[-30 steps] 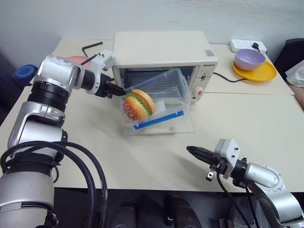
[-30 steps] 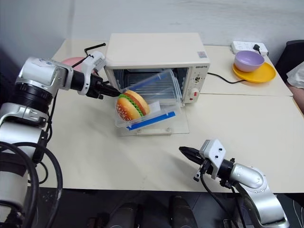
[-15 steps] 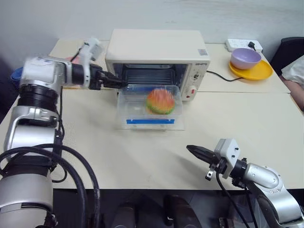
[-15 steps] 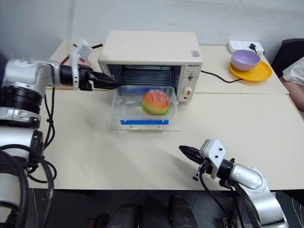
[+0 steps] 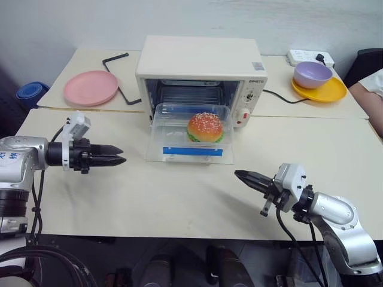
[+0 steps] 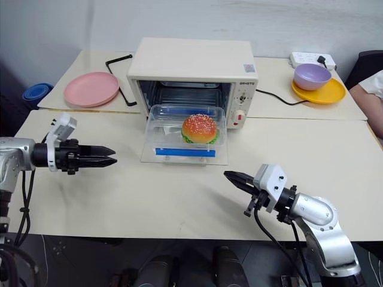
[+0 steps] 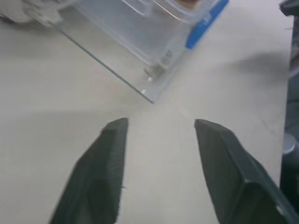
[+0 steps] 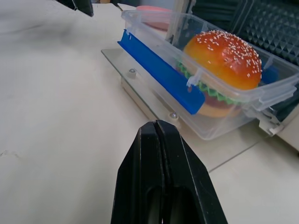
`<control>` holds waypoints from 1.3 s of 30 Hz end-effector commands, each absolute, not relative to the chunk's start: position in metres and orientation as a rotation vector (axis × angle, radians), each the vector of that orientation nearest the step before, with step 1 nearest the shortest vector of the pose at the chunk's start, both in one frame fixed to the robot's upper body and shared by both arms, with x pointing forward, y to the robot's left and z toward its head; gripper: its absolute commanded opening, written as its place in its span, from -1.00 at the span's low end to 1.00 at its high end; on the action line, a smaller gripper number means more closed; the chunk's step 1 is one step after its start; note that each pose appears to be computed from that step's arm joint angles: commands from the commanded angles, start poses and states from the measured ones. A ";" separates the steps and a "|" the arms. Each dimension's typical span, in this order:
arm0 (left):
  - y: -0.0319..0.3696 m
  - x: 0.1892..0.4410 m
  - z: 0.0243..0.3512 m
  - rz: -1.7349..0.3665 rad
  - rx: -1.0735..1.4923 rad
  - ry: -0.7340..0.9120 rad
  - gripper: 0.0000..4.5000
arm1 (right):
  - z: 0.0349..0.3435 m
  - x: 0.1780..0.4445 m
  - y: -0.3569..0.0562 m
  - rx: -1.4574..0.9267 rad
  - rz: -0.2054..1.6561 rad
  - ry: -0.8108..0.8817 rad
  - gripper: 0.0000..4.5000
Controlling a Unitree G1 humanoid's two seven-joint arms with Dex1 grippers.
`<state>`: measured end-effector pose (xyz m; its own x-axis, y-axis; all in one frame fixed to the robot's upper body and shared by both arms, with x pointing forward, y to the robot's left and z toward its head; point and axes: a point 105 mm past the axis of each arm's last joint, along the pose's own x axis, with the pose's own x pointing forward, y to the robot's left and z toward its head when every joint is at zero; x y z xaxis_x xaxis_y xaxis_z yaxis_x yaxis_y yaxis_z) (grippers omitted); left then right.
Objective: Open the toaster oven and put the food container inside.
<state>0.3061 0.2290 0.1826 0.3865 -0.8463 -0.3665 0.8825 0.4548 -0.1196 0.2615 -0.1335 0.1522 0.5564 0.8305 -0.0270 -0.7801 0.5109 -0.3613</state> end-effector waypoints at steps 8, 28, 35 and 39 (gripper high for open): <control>0.139 0.304 0.171 -1.125 -0.002 0.165 -0.99 | 0.170 0.311 -0.120 -0.484 1.008 -0.244 -1.00; 0.118 0.411 0.199 -0.694 -0.063 -0.162 -0.99 | 0.210 0.418 -0.085 -0.467 0.760 -0.410 -1.00; 0.118 0.411 0.200 -0.731 0.011 -0.178 -0.99 | 0.221 0.407 -0.085 -0.425 0.876 -0.446 -1.00; 0.155 0.374 0.197 -0.829 0.141 -0.130 -0.99 | 0.224 0.368 -0.117 -0.378 1.016 -0.412 -1.00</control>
<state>0.3887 0.1477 0.1770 0.7138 -0.6994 0.0358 0.6927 0.7126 0.1111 0.3834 -0.1060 0.2009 0.5135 0.8518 0.1037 -0.7243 0.4951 -0.4798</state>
